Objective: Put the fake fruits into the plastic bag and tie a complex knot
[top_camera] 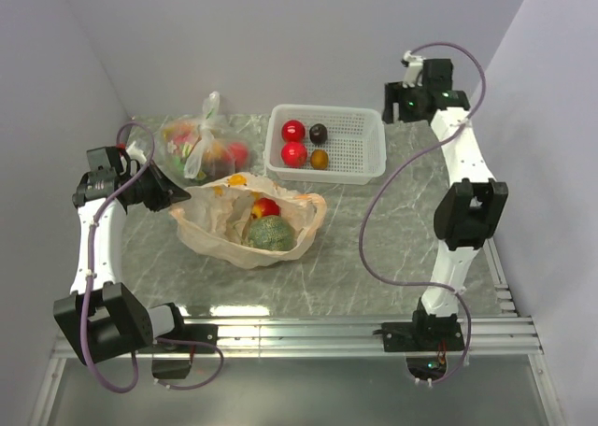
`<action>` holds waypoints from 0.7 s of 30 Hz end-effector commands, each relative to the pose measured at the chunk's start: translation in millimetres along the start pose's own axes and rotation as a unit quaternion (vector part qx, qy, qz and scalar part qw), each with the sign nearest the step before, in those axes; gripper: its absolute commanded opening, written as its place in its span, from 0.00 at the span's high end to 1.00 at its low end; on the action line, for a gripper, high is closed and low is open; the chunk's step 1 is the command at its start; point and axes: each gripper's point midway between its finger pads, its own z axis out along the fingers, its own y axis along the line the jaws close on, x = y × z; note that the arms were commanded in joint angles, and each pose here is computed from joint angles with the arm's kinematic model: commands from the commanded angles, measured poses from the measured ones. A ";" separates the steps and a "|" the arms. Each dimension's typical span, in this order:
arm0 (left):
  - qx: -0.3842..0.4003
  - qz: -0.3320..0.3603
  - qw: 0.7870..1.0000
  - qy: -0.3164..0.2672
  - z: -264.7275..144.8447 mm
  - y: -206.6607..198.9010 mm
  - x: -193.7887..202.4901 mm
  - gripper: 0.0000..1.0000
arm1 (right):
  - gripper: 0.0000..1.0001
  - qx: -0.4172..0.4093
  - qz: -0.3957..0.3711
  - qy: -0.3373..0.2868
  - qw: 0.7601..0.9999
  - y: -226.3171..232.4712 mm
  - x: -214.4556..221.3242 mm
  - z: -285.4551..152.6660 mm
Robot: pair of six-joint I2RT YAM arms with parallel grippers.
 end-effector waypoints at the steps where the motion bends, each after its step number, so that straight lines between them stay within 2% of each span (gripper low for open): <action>1: 0.020 0.012 1.000 -0.014 -4.5 -12.0 -11.3 1.00 | 0.18 -0.030 0.055 0.031 0.998 39.9 8.2 27.1; 5: 0.023 0.015 1.000 -0.014 -5.8 -14.0 -12.1 1.00 | 0.18 0.019 0.099 0.039 0.994 31.1 11.5 44.2; 9: 0.023 0.014 1.000 -0.011 -4.7 -12.8 -10.2 1.00 | 0.18 0.047 0.081 0.041 0.995 28.3 24.5 54.2; 14: 0.023 0.013 1.000 -0.011 -2.9 -11.5 -10.4 1.00 | 0.20 0.062 0.082 0.082 0.991 21.4 60.2 75.1; 16: 0.022 0.012 1.000 -0.011 -2.1 -10.4 -10.2 1.00 | 0.26 0.057 0.088 0.096 0.990 20.5 75.6 80.6; 18: 0.022 0.012 1.000 -0.011 -2.1 -10.5 -10.2 1.00 | 0.36 0.057 0.091 0.112 0.988 18.9 88.6 84.6; 21: 0.024 0.016 1.000 -0.011 -2.8 -12.1 -11.3 1.00 | 0.57 0.058 0.115 0.127 0.984 4.6 98.6 85.1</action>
